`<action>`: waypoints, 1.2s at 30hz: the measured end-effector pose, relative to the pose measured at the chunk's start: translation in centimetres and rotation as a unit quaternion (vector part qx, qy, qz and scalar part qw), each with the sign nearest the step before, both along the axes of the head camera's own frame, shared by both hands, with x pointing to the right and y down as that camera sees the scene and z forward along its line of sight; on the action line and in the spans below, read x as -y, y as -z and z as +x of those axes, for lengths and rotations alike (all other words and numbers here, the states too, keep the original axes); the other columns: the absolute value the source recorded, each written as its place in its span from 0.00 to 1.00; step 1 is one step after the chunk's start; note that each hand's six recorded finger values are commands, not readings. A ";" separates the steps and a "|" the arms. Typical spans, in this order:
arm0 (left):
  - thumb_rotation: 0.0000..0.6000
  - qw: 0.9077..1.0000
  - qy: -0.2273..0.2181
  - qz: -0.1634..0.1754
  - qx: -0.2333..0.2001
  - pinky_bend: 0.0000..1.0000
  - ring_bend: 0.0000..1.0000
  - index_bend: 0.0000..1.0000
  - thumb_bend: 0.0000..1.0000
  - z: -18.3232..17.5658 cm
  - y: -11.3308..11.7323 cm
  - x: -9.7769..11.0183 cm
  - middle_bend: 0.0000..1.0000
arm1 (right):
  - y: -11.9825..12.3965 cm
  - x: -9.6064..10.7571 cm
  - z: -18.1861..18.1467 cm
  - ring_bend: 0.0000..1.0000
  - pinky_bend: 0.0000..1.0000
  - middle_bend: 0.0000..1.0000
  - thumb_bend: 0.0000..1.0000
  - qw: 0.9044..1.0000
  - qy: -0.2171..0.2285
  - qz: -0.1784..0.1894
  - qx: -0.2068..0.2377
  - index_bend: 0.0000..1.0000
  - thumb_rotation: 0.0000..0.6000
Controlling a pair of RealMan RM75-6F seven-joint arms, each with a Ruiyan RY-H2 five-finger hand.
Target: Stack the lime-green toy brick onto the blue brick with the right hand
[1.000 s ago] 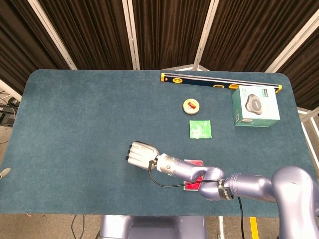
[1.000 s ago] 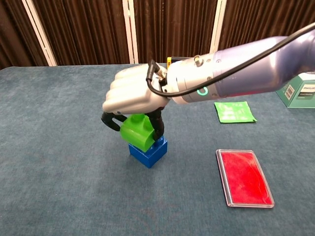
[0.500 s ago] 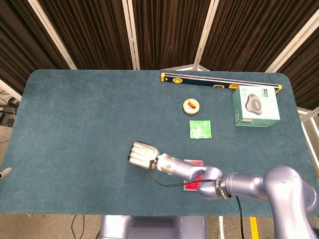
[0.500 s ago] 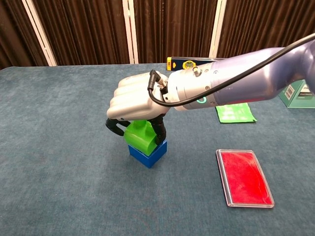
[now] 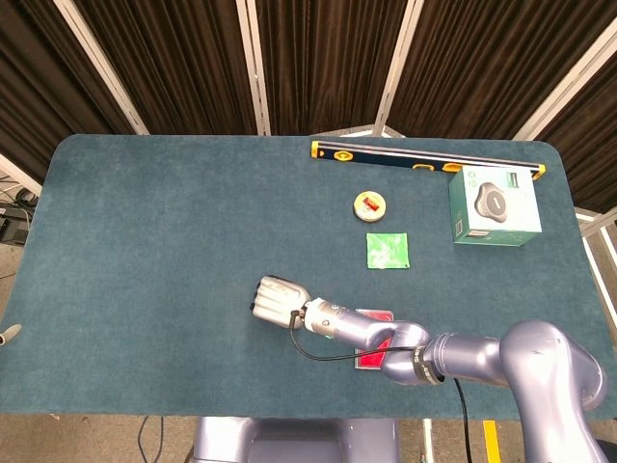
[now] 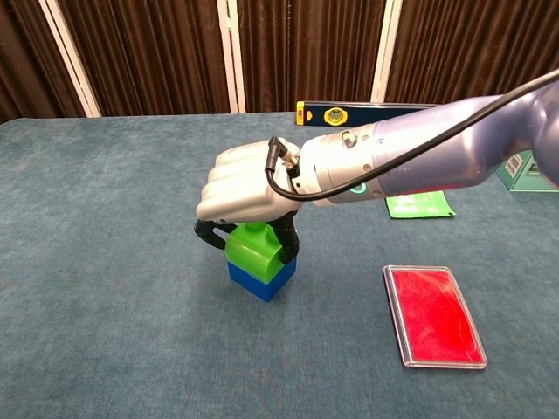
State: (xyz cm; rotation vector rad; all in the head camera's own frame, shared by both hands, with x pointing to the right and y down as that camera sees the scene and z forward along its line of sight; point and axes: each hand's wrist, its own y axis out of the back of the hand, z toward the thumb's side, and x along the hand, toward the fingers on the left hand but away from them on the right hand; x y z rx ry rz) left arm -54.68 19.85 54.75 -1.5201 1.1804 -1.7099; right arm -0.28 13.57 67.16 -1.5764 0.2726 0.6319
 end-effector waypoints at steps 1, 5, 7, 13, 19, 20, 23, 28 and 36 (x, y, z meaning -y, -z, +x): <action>1.00 1.000 0.000 0.000 0.000 0.00 0.00 0.00 0.00 0.0 0.0 0.0 0.00 | -0.1 0.0 0.0 0.42 0.64 0.53 0.55 1.000 0.000 0.000 -0.001 0.36 1.00; 1.00 1.000 0.000 -0.002 0.001 0.00 0.00 0.00 0.00 0.0 -0.1 0.0 0.00 | -0.3 -0.1 0.1 0.40 0.60 0.49 0.44 1.000 0.003 0.002 -0.002 0.31 1.00; 1.00 1.000 0.000 -0.001 0.001 0.00 0.00 0.00 0.00 0.0 -0.1 0.0 0.00 | -0.3 -0.1 0.1 0.35 0.55 0.40 0.31 1.000 0.003 0.004 -0.001 0.22 1.00; 1.00 1.000 0.001 -0.001 0.000 0.00 0.00 0.00 0.00 0.0 -0.1 0.0 0.00 | 0.1 0.1 0.4 0.20 0.39 0.17 0.00 1.000 0.000 0.008 0.001 0.00 1.00; 1.00 1.000 -0.004 0.003 -0.005 0.00 0.00 0.00 0.00 0.4 0.3 -0.1 0.00 | 2.6 0.9 1.2 0.19 0.36 0.15 0.00 0.999 -0.004 0.030 0.017 0.00 1.00; 1.00 1.000 -0.005 0.005 -0.006 0.00 0.00 0.00 0.00 0.4 0.4 -0.2 0.00 | 3.2 1.0 1.4 0.19 0.35 0.15 0.00 0.999 -0.005 0.035 0.020 0.00 1.00; 1.00 1.000 -0.008 0.008 -0.008 0.00 0.00 0.00 0.00 0.6 0.7 -0.3 0.00 | 5.3 1.3 2.2 0.19 0.34 0.15 0.00 0.998 -0.008 0.052 0.029 0.00 1.00; 1.00 1.000 -0.015 0.020 -0.016 0.00 0.00 0.00 0.00 1.0 1.4 -0.5 0.00 | 9.0 2.3 4.7 0.14 0.23 0.14 0.00 0.995 -0.037 0.083 0.042 0.00 1.00; 1.00 0.997 -0.038 0.055 -0.033 0.00 0.00 0.00 0.00 2.1 2.8 -0.9 0.00 | 13.4 5.2 14.8 0.00 0.03 0.01 0.00 0.973 -0.177 0.142 0.032 0.00 1.00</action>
